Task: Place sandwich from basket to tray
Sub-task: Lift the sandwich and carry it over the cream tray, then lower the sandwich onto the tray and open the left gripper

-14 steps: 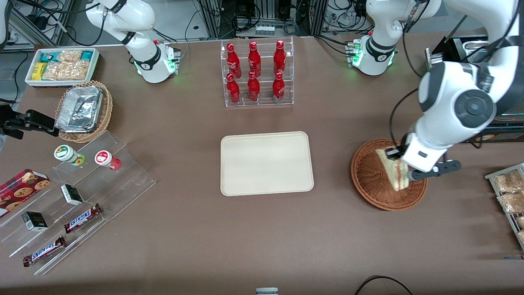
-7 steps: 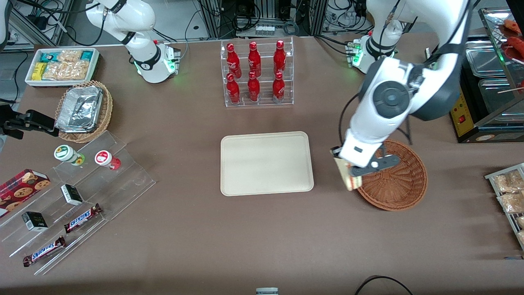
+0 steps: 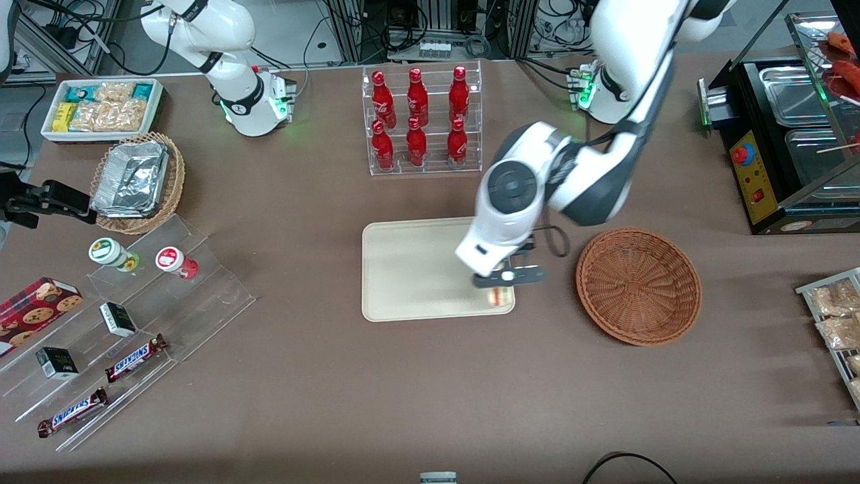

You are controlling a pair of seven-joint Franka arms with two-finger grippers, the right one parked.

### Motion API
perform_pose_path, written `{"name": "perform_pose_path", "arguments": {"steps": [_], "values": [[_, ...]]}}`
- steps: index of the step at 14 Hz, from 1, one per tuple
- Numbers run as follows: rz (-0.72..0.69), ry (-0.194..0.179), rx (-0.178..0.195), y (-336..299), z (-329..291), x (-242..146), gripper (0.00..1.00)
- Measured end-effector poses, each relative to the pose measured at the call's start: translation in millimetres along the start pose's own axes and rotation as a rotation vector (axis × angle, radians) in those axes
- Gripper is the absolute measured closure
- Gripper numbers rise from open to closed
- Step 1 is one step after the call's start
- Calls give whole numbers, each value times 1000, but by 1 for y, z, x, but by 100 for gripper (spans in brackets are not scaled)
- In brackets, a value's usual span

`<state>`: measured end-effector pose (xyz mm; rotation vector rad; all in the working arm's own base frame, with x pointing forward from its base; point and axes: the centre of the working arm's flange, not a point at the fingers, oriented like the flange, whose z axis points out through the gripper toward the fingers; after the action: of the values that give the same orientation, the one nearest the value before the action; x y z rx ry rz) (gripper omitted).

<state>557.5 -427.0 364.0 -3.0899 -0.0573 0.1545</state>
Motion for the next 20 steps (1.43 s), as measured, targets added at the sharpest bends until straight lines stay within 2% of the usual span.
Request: {"name": "perform_pose_path", "arguments": {"steps": [6, 12, 16, 17, 20], "values": [[46, 27, -44, 69, 67, -9, 85], [68, -11, -12, 85, 111, -22, 85], [67, -9, -17, 89, 116, -24, 86], [59, 1, -27, 91, 115, -24, 81], [54, 12, -39, 93, 114, -23, 54]]}}
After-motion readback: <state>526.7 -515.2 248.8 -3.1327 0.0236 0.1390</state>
